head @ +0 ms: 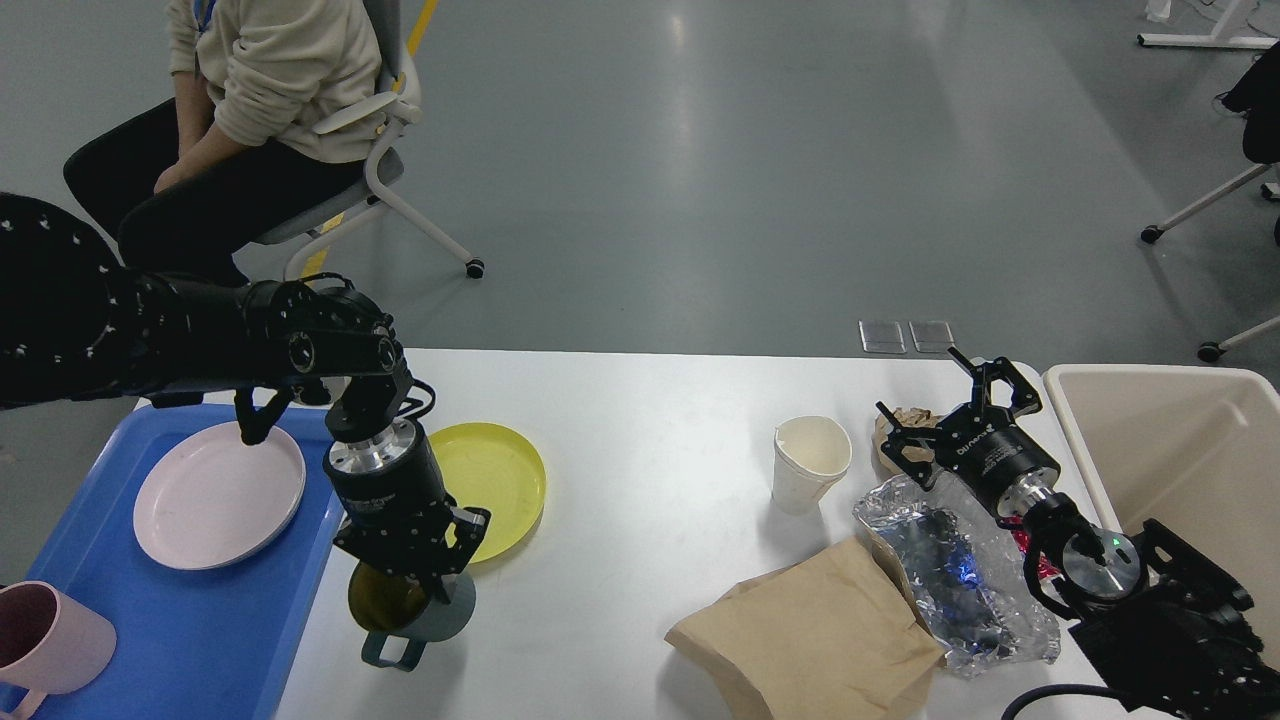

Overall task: Tidy desktop
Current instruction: 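Close the left gripper on the teal cup and lift it, then set the teal cup down on the blue tray and open the left gripper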

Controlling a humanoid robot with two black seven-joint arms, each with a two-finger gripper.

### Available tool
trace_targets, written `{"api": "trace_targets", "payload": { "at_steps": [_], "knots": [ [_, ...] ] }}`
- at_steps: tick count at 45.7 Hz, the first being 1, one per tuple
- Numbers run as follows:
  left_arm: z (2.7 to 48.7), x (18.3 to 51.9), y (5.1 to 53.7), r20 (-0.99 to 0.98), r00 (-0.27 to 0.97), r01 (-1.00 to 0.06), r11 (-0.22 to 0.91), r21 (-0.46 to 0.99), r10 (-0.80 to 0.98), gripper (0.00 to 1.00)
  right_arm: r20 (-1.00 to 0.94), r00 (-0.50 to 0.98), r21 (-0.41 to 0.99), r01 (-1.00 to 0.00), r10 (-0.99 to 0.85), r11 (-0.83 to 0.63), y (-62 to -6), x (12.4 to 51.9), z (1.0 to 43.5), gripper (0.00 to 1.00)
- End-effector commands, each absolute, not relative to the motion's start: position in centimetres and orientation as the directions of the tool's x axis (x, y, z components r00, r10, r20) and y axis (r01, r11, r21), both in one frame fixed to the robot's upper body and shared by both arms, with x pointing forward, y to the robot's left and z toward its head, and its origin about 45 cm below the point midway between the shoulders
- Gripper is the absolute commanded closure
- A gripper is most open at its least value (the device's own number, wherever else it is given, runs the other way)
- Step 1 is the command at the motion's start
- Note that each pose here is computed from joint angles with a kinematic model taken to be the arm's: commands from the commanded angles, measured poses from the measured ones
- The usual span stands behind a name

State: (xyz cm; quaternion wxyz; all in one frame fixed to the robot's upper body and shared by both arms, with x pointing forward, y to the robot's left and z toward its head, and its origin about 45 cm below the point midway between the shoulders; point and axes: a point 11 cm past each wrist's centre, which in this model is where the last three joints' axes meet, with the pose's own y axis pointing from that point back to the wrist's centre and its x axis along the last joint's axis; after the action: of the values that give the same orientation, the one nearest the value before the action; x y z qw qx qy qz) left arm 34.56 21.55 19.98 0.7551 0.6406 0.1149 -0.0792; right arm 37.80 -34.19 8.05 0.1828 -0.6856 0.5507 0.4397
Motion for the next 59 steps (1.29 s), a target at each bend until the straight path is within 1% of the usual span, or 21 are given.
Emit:
{"api": "trace_targets", "payload": {
  "at_steps": [1,9,18,25,29,36,42,49,54,59],
  "knots": [
    [23.1,35.1,20.1,-0.24,0.971,0.232,0.23,0.945,0.004,1.0,-0.804,0.007,0.234,-0.916,-0.594,-0.327,-34.2,37.8,8.0,0.0],
    [25.2,34.8,19.0,-0.229,0.973,0.225,0.27,0.936,-0.019,1.0,-0.804,0.008,0.232,-0.916,-0.594,-0.327,-34.2,37.9,8.1,0.0],
    [25.5,34.4,20.3,-0.236,0.972,0.231,0.223,0.947,-0.005,1.0,-0.804,0.007,0.234,-0.916,-0.594,-0.327,-34.2,37.8,8.0,0.0],
    [24.8,34.2,24.2,-0.247,0.967,0.238,0.122,0.964,0.063,1.0,-0.804,0.007,0.234,-0.916,-0.594,-0.327,-34.2,37.8,8.0,0.0],
    [25.0,34.0,28.2,-0.241,0.96,0.232,0.076,0.97,0.144,1.0,-0.804,0.007,0.234,-0.916,-0.594,-0.327,-34.2,37.8,8.0,0.0],
    [25.4,32.9,34.6,-0.224,0.932,0.227,0.026,0.974,0.286,1.0,-0.804,0.007,0.234,-0.916,-0.594,-0.327,-34.2,37.8,8.0,0.0],
    [25.0,31.7,39.1,-0.215,0.9,0.239,-0.015,0.971,0.38,1.0,-0.804,0.007,0.234,-0.916,-0.594,-0.327,-34.2,37.8,8.0,0.0],
    [23.1,31.2,41.4,-0.216,0.882,0.254,-0.037,0.966,0.419,1.0,-0.804,0.007,0.234,-0.916,-0.594,-0.327,-34.2,37.8,8.0,0.0],
    [21.2,30.6,42.1,-0.235,0.872,0.277,-0.038,0.96,0.429,1.0,-0.804,0.007,0.234,-0.916,-0.594,-0.327,-34.2,37.8,8.0,0.0],
    [20.3,30.5,42.7,-0.233,0.87,0.28,-0.047,0.959,0.436,1.0,-0.804,0.007,0.234,-0.916,-0.594,-0.327,-34.2,37.8,8.0,0.0]
  ]
}}
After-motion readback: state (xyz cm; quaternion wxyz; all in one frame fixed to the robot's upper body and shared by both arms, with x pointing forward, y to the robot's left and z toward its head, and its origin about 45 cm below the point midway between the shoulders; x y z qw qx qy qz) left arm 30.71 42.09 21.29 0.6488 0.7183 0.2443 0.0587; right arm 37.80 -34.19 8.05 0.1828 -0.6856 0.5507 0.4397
